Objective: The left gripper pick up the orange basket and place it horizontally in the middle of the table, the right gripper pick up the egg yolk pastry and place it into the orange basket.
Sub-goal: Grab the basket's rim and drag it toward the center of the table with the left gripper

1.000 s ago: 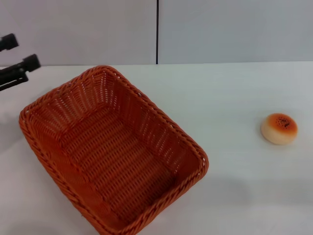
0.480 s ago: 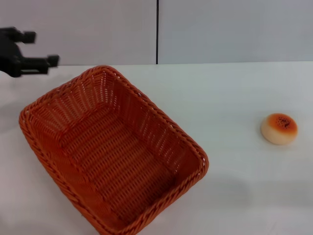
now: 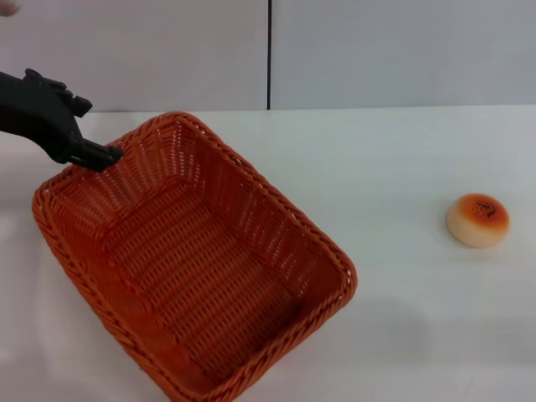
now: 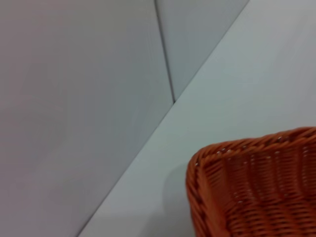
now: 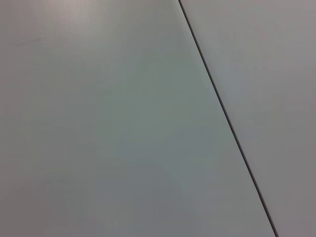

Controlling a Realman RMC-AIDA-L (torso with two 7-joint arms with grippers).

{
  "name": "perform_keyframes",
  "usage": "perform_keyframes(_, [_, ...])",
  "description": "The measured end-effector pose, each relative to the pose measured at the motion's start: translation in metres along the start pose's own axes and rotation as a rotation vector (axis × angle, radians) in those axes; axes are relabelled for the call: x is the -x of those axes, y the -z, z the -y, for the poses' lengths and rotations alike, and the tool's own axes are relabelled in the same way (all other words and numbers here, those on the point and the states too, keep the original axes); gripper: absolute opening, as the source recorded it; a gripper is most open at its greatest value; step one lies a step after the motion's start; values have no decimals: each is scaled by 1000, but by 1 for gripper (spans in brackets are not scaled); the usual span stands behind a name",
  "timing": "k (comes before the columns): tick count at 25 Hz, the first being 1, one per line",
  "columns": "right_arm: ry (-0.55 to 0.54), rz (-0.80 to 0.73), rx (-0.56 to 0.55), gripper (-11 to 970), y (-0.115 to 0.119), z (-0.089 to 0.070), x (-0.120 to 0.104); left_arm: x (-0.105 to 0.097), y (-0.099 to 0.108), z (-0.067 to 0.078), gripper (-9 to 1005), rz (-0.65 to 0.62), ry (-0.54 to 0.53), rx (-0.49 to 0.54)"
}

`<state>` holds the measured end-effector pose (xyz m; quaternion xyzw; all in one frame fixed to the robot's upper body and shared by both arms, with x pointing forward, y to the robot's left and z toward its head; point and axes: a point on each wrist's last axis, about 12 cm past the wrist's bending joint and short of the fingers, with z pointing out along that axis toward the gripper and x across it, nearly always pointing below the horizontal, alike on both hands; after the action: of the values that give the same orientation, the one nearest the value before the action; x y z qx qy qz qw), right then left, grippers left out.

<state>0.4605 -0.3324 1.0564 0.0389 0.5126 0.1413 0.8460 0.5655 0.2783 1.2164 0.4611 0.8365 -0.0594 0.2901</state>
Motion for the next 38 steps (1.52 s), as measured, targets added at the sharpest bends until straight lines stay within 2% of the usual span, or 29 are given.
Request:
perform_keyframes(6, [0,-5,-3,453,0,1,0,4,-17,4,801,-51,-12,44])
perform_keyframes(17, [-1,-10,-5,453,0,1,-1,-3,-51,5,799,-161,-29,38])
perform_keyframes(28, [-10,-31,-20,452,2,0,-4,-3,-68,4,797,-229,-35,7])
perform_keyframes(35, [-9,-41,-29,452,4,1,-5,4,-72,8,796,-278,-42,26])
perform_keyframes(38, [-8,-42,-30,452,5,1,-5,8,-77,16,795,-310,-69,19])
